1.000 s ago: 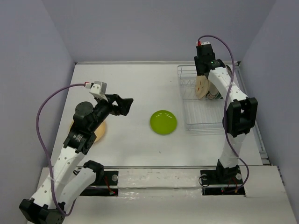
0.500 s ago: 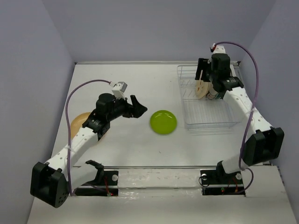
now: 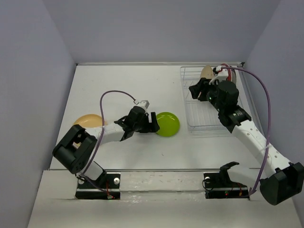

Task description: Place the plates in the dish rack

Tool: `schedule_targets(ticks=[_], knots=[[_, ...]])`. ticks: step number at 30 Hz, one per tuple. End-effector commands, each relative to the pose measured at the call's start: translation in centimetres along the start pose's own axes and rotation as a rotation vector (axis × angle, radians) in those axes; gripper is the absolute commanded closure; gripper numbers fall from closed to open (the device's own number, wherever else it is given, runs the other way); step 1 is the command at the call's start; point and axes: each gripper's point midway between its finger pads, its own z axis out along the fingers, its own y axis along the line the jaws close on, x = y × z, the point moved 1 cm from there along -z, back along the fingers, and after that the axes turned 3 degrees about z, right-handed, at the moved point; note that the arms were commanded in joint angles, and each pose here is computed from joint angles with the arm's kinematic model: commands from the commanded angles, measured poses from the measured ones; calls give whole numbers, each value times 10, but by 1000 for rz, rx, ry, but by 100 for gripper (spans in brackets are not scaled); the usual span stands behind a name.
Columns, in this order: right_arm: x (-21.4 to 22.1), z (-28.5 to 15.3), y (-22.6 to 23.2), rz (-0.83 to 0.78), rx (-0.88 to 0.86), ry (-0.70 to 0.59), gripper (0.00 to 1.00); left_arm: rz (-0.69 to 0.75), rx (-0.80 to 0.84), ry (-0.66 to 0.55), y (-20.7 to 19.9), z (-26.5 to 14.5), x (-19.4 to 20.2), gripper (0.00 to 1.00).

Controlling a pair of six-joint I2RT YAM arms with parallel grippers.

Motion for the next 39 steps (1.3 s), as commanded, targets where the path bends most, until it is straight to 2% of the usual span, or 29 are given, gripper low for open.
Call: schedule_targets(ticks=[1,7,8,11,12,14,15,19,23,24,28,30,35,38,39], knots=[[-21,-8,12,6,-54,-95,44,18,-1,-152,-17,17,-46,12],[-15,-3,22,14,-111,-59,48,40,-27,-130,-5,39,-36,26],[-13,1,24,18,-119,-46,50,42,-25,-133,-5,40,-35,36],[-6,4,36,21,-177,-8,57,48,-25,-134,-3,46,-33,51],[-6,6,39,17,-195,1,61,50,-27,-130,-1,47,-31,65],[0,3,57,-12,-300,35,67,49,-62,-148,5,48,-33,81],[4,3,71,-28,-375,66,69,42,-60,-156,6,46,-32,94],[19,5,91,-43,-497,153,67,29,-39,-188,2,35,-37,94],[42,22,95,-82,-544,242,48,20,20,-291,-15,-1,-61,94],[52,24,90,-78,-525,295,39,17,34,-313,-18,-9,-66,94],[76,40,82,-116,-494,396,25,13,95,-405,-30,-55,-82,94],[88,47,79,-120,-491,446,23,23,121,-428,-35,-70,-87,95],[110,37,102,-114,-735,546,22,38,207,-488,-50,-109,-104,94],[110,25,119,-103,-860,566,25,49,206,-513,-51,-123,-114,95],[109,24,121,-99,-874,568,30,49,209,-524,-52,-127,-117,94]])
